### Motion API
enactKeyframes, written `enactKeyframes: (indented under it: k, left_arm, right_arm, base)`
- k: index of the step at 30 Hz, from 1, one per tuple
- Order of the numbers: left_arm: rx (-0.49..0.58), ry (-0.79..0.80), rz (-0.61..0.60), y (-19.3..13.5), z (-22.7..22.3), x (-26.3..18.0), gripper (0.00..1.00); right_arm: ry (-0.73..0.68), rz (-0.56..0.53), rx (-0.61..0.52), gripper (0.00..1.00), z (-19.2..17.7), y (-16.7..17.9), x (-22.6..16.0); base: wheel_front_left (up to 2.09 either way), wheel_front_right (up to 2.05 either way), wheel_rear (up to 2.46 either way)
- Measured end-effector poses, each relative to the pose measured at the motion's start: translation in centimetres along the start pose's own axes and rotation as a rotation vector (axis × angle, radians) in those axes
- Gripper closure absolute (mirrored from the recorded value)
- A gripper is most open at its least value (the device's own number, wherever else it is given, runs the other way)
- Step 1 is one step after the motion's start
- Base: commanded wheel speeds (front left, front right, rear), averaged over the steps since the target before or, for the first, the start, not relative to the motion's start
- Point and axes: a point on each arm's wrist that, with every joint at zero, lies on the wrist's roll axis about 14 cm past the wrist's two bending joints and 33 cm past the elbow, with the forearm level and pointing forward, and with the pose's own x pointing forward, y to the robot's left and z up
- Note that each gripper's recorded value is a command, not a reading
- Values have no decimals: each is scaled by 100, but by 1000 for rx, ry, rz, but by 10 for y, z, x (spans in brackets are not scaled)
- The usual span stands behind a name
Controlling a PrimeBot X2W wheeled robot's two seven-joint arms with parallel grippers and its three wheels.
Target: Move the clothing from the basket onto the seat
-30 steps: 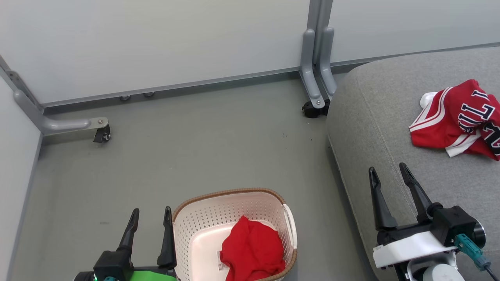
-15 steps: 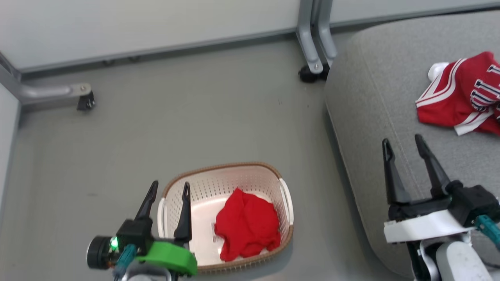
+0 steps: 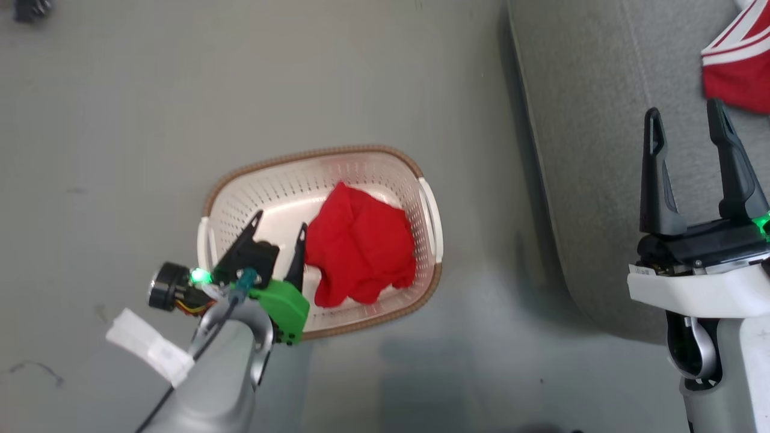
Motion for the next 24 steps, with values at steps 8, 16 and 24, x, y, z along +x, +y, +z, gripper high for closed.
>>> enactKeyframes:
  k: [8, 16, 24]
  left_arm:
    - [21, 283, -86, -3, -87, 42, 0]
    - [10, 394, -157, -10, -135, 77, 0]
    - [-59, 500, -171, -14, -176, 100, 0]
  right_arm:
    - [94, 14, 3, 0, -52, 1, 12]
    - [201, -10, 15, 0, -103, -4, 9]
    - [275, -36, 33, 0, -135, -5, 3]
  base:
    - [0, 0, 0]
    - [0, 0, 0]
    - [0, 0, 0]
